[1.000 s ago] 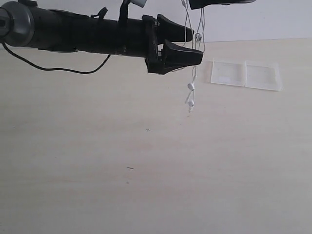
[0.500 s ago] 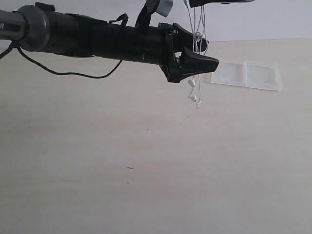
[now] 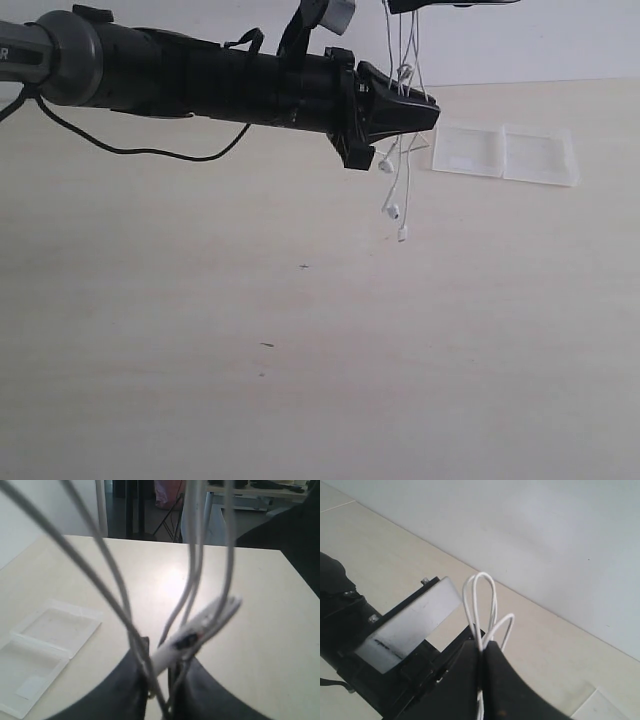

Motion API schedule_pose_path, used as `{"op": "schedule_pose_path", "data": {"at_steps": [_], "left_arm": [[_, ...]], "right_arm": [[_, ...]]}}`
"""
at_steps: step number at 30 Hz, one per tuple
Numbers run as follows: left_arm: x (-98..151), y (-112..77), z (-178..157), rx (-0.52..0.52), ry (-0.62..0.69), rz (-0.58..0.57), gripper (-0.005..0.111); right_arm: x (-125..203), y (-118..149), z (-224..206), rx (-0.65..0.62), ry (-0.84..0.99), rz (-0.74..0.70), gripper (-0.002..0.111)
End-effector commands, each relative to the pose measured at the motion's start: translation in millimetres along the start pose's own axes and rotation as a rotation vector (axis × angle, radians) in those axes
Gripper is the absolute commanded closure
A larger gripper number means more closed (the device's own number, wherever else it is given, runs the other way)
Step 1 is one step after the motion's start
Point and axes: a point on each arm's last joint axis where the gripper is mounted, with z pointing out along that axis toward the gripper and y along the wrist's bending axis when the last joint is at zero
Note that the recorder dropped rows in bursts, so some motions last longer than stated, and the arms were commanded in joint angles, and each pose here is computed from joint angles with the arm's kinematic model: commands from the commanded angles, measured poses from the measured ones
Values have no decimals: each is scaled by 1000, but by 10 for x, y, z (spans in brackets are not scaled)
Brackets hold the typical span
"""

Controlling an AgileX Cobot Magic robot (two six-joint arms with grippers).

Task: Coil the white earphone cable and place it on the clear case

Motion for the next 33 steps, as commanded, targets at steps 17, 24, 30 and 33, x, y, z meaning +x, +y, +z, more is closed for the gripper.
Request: {"op": "schedule_pose_path", "data": {"at_steps": [17, 24, 30, 33], "left_arm": [[-53, 189, -173, -147, 40, -164, 107], [-178, 141, -314, -128, 114, -165, 107], [-333, 103, -366, -139, 92, -177, 107], [-413, 60, -388, -118, 76, -168, 107]], "right_arm": [[-36, -29, -25, 34, -7, 27, 108], [-19, -122, -33, 137, 9, 47, 108], [56, -194, -50, 220, 90, 46, 108], [92, -240, -66, 272, 130, 42, 108]]}}
